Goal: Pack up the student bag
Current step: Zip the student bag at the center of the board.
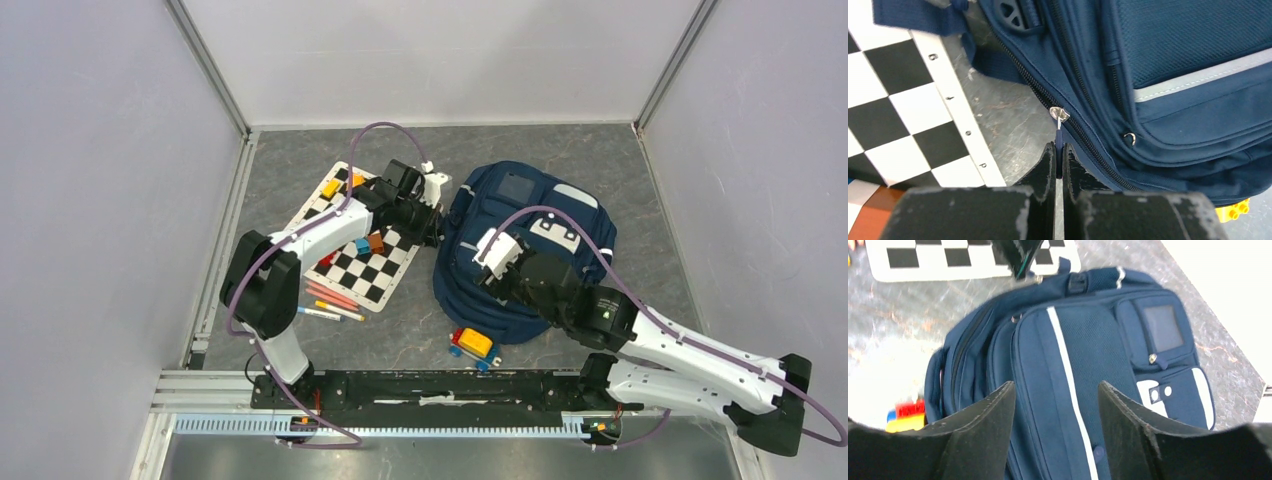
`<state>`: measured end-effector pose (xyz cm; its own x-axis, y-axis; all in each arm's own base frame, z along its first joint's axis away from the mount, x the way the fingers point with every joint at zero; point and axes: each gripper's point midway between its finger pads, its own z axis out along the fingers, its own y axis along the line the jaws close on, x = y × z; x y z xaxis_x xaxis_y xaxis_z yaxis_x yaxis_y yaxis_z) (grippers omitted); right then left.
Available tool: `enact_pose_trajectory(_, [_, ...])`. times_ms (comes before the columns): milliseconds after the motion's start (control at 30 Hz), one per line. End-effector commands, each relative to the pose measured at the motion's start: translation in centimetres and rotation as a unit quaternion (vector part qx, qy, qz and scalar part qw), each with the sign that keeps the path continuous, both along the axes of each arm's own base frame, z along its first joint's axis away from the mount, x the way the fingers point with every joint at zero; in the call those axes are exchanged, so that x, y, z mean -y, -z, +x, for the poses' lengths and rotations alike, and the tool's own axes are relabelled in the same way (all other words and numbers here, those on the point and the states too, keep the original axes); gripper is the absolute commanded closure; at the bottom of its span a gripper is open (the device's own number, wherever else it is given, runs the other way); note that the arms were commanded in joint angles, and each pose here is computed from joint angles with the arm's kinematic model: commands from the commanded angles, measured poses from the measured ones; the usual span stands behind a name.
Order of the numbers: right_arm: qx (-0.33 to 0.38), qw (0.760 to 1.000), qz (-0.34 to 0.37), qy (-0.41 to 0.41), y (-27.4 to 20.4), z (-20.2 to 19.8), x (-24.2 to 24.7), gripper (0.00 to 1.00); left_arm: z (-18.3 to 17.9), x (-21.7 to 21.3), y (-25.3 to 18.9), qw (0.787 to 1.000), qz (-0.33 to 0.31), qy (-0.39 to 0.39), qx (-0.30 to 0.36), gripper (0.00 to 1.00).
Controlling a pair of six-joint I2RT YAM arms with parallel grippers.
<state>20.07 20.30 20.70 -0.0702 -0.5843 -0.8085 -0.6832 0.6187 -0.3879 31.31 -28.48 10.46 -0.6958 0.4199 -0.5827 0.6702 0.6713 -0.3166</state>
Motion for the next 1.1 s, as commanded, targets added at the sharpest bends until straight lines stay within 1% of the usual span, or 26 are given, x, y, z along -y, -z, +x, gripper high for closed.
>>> enact_pose_trajectory(0, [0.039,0.990,0.117,0.064,-3.4,2.4,-1.8,0.31,-0.9,3.3,-1.9,0.998,-0.057,0.035,0.005,0.98])
enact_pose_trajectory(100, [0.023,0.990,0.119,0.067,-2.1,3.3,-3.8,0.28,-0.7,3.2,-1.6,0.998,-0.048,0.031,0.005,0.98])
enact_pose_trajectory(233, [-0.001,0.992,0.111,0.060,-0.2,4.1,-6.3,0.26,-0.4,2.9,-1.5,0.999,-0.039,0.021,0.011,0.98])
enact_pose_trajectory(400, [-0.017,0.992,0.105,0.062,2.4,4.7,-7.8,0.25,-0.1,2.6,-1.3,0.999,-0.029,0.009,0.013,0.98])
enact_pose_trajectory(533, [-0.044,0.990,0.124,0.052,4.3,4.4,-9.2,0.24,0.0,2.6,-1.4,0.999,-0.028,0.006,0.014,0.98])
enact_pose_trajectory(633, [-0.059,0.990,0.119,0.048,6.2,4.3,-9.9,0.25,0.1,2.5,-1.4,1.000,-0.026,0.005,0.015,0.98])
enact_pose_trajectory(767, [-0.066,0.992,0.080,0.072,9.1,4.9,-9.4,0.30,0.2,2.5,-1.3,1.000,-0.024,0.003,0.016,0.98])
enact_pose_trajectory(833, [-0.065,0.993,0.065,0.079,9.9,5.2,-9.2,0.36,0.3,2.5,-1.4,1.000,-0.026,0.002,0.017,0.98])
enact_pose_trajectory(867, [-0.065,0.993,0.060,0.081,10.2,5.2,-9.2,0.43,0.4,2.6,-1.4,0.999,-0.027,0.001,0.018,0.98])
enact_pose_trajectory(933, [-0.066,0.993,0.052,0.083,10.6,5.2,-9.0,0.60,0.6,2.6,-1.4,0.999,-0.026,-0.001,0.020,0.98])
enact_pose_trajectory(967, [-0.064,0.993,0.050,0.083,10.6,5.2,-8.9,0.75,0.8,2.7,-1.5,0.999,-0.028,-0.003,0.022,0.98])
enact_pose_trajectory(1033, [-0.063,0.993,0.049,0.085,10.4,5.2,-8.6,0.96,1.3,2.7,-1.6,0.999,-0.027,-0.006,0.025,0.98])
enact_pose_trajectory(1067, [-0.062,0.993,0.047,0.087,10.4,5.1,-8.4,1.00,1.6,2.7,-1.6,0.999,-0.026,-0.009,0.026,0.98])
